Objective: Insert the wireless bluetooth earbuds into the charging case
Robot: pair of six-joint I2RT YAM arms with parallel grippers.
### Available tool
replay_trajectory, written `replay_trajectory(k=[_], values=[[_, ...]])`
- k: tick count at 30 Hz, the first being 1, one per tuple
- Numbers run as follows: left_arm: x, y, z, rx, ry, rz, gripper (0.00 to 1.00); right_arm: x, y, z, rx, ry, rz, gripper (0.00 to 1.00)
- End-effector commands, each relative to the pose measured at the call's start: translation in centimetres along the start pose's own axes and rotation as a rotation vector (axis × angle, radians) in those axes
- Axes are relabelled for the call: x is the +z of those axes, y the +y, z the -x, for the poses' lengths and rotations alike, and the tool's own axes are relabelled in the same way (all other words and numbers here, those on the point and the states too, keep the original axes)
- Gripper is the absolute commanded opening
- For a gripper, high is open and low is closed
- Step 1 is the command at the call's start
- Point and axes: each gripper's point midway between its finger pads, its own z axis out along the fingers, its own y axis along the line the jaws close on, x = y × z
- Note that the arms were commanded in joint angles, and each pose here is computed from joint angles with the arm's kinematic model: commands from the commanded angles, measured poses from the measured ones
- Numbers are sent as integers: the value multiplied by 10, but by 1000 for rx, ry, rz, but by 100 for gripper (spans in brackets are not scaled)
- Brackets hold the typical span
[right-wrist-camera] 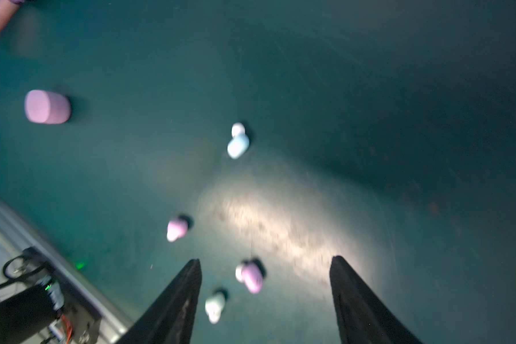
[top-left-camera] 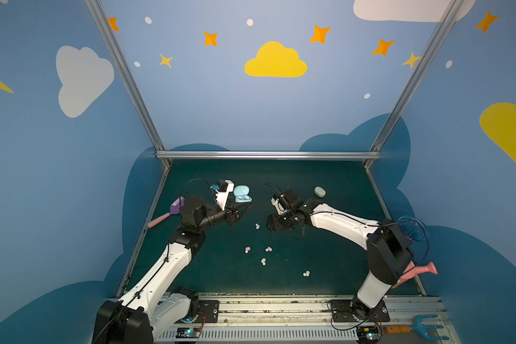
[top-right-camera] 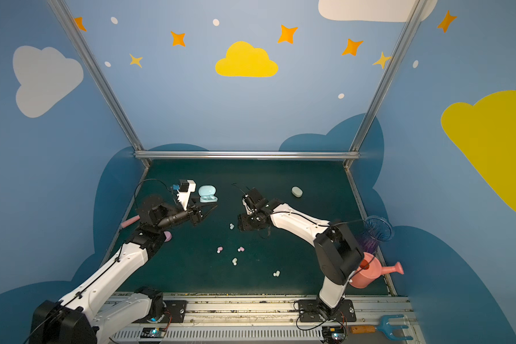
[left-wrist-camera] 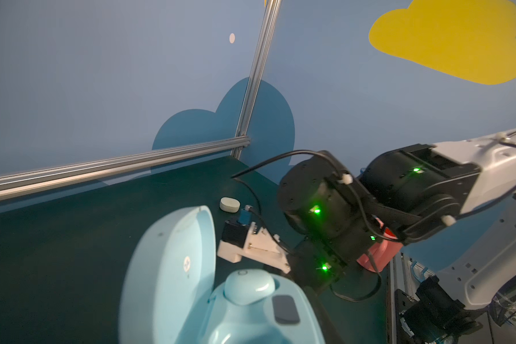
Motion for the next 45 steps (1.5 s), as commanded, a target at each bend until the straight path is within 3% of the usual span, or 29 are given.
replay_trajectory(k=[1,18,29,45], values=[[-6,-9,13,20,-24,-35,4,17,-4,5,-21,38,-62,70],[-25,0,27,21,-61,-8,4,77,-3,1,-130,187,-263,75],[-28,-3,26,18,-67,-7,4,71,-32,0,-166,218,-442,76],[-29,-5,26,11,-75,-17,4,68,-42,8,-210,209,-477,77]])
